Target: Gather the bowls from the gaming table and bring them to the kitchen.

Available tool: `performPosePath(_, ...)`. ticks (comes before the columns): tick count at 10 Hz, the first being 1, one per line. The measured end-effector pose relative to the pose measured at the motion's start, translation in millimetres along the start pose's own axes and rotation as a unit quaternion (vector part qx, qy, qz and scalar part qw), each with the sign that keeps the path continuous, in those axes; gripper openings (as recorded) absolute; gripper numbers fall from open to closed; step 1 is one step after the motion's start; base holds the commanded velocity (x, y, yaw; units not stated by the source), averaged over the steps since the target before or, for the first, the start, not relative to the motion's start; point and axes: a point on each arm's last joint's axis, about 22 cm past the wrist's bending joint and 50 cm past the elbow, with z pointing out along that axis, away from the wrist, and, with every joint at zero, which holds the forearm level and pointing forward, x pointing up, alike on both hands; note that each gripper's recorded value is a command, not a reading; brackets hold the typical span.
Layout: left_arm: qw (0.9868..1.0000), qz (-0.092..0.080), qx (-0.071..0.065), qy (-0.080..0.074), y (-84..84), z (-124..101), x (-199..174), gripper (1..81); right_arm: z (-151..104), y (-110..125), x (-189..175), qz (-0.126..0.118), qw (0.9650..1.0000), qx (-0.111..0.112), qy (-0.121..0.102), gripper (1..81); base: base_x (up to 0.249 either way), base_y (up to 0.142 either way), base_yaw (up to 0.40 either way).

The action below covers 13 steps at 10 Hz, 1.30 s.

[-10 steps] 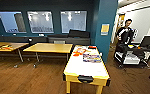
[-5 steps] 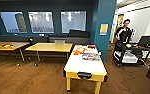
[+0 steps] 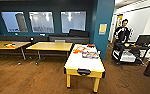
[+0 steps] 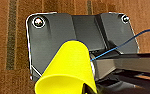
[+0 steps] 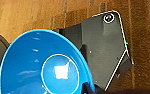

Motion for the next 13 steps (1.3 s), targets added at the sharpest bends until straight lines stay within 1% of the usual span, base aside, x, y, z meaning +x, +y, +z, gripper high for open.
performPosePath(1,1.0000,-0.001,0.000,-0.001,-0.3,0,-2,1.0,0,0,-1,0.000,1.0000,0.000,-0.001,1.0,-0.088,0.000,0.000)
performPosePath(3,0.9999,-0.002,0.000,-0.010,0.2,-1,-16,1.0,-2,0,-11,0.002,1.0000,0.000,-0.009,1.0,0.000,0.000,0.000)
performPosePath(4,1.0000,-0.001,0.000,-0.006,0.1,-1,-9,1.0,-1,0,-7,0.001,1.0000,-0.001,-0.006,1.0,0.000,0.000,0.000)
performPosePath(5,1.0000,0.000,0.000,0.000,-0.4,0,-1,1.0,1,0,4,-0.001,1.0000,0.000,0.002,1.0,0.000,0.000,0.000)
performPosePath(6,1.0000,0.001,0.000,0.004,-0.6,0,4,1.0,1,1,3,-0.002,1.0000,-0.001,0.002,1.0,0.000,0.000,0.000)
performPosePath(8,1.0000,0.000,0.003,0.002,-1.7,0,2,1.0,2,4,-2,-0.002,1.0000,-0.006,-0.001,1.0,0.000,0.000,0.000)
performPosePath(9,1.0000,0.000,0.002,0.000,-0.1,1,-1,1.0,4,3,-2,-0.002,1.0000,-0.006,-0.001,1.0,0.000,0.000,0.000)
performPosePath(11,1.0000,0.000,-0.001,0.000,4.6,2,-1,1.0,7,-2,-2,-0.001,1.0000,-0.003,-0.001,1.0,0.000,0.000,0.000)
performPosePath(12,1.0000,0.000,-0.001,0.000,4.4,2,-1,1.0,6,-1,-2,-0.001,1.0000,-0.003,-0.001,1.0,0.000,0.000,0.000)
performPosePath(13,1.0000,0.000,0.002,0.000,1.0,2,-1,1.0,6,0,-2,-0.002,1.0000,-0.004,-0.001,1.0,0.000,0.000,0.000)
